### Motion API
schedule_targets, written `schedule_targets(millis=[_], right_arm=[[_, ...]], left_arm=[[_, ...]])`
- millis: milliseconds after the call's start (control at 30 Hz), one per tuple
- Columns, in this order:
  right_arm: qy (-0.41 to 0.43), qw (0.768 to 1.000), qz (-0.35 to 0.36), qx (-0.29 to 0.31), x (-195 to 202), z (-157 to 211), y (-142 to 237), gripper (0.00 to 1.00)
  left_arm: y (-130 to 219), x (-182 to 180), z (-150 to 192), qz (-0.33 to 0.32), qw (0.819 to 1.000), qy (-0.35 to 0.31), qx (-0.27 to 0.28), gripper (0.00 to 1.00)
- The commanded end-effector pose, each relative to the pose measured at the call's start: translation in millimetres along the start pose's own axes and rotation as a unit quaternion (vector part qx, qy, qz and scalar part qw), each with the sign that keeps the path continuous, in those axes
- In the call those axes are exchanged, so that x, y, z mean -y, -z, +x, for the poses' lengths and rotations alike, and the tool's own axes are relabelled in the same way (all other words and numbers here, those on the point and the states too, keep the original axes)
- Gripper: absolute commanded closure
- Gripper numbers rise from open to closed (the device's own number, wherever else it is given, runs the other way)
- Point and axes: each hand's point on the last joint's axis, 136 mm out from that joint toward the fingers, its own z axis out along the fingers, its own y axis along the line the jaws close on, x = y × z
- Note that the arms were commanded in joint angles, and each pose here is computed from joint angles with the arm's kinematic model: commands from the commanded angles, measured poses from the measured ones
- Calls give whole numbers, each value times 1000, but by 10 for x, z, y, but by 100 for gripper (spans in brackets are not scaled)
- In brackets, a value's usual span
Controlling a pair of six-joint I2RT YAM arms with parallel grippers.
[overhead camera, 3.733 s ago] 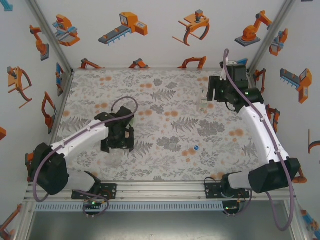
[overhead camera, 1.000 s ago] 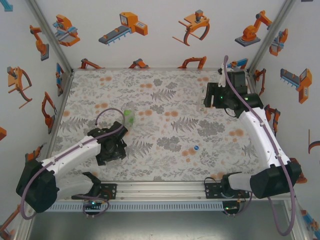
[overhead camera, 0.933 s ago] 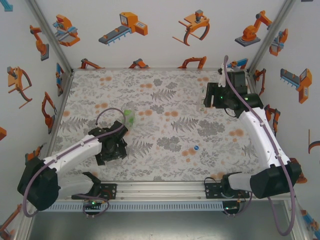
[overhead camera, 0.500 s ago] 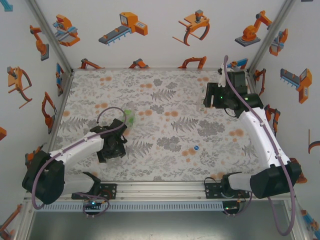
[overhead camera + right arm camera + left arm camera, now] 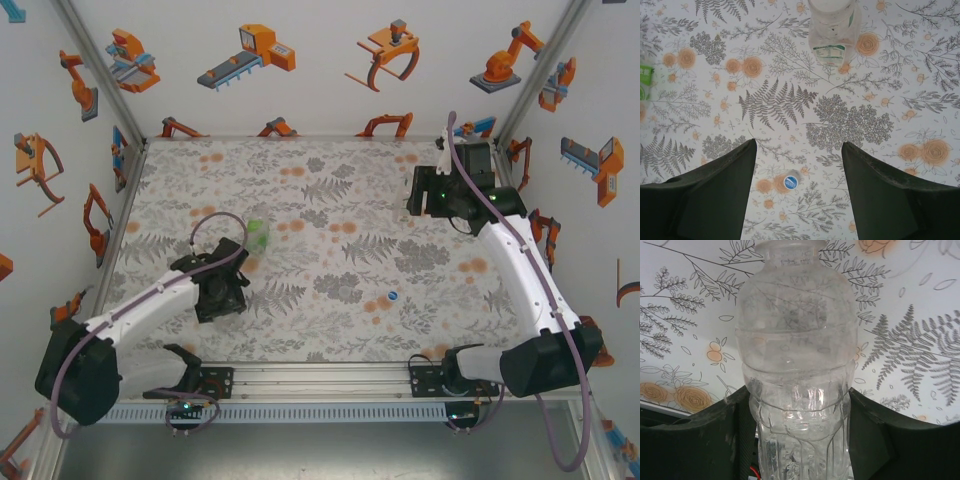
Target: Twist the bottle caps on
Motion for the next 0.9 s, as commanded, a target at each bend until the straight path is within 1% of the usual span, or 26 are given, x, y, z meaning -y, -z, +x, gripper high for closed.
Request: schedule_targets(millis=[0, 133, 200, 267, 300, 333, 400, 433, 467, 533, 600, 700, 733, 767, 867], right_arm=[[-11, 1000, -8, 7, -32, 10, 140, 36], [-12, 1000, -16, 9, -60, 34, 196, 36], [-15, 1000, -25, 8, -93, 48, 218, 36], [-17, 999, -37, 1, -135, 78, 231, 36], [-16, 999, -48, -1, -170, 90, 237, 36], [-15, 998, -54, -2, -192, 97, 243, 36], [-17, 998, -68, -4, -237, 115, 256, 36], [-18, 997, -73, -4, -252, 120, 266, 36], [-20, 997, -79, -5, -273, 131, 272, 36], [-23, 996, -92, -4, -315, 147, 289, 37], [-29, 994, -109, -3, -366, 166, 304, 39], [-41, 991, -129, 1, -431, 196, 328, 41], [-45, 990, -135, 2, -448, 209, 335, 42], [-50, 989, -141, 2, -469, 228, 340, 43], [-59, 986, -156, -2, -541, 296, 348, 44]], left_arm=[[273, -26, -159, 18, 999, -16, 36, 56], [637, 17, -374, 66, 992, -36, 98, 62], [845, 95, -495, 103, 984, -57, 137, 63], [1084, 245, -609, 158, 966, -95, 182, 63], [1213, 345, -655, 188, 953, -122, 204, 63], [1328, 447, -671, 218, 938, -152, 221, 64], [1612, 666, -681, 283, 894, -223, 268, 69], [1728, 738, -680, 305, 873, -250, 289, 70], [1859, 814, -670, 327, 846, -280, 314, 72], [2055, 928, -663, 353, 799, -330, 358, 78], [2226, 1022, -623, 370, 749, -383, 395, 79], [2361, 1158, -498, 390, 676, -463, 420, 84], [2382, 1194, -482, 394, 662, -477, 423, 85], [2393, 1235, -483, 397, 651, -487, 425, 85], [2384, 1353, -489, 415, 629, -506, 419, 87]])
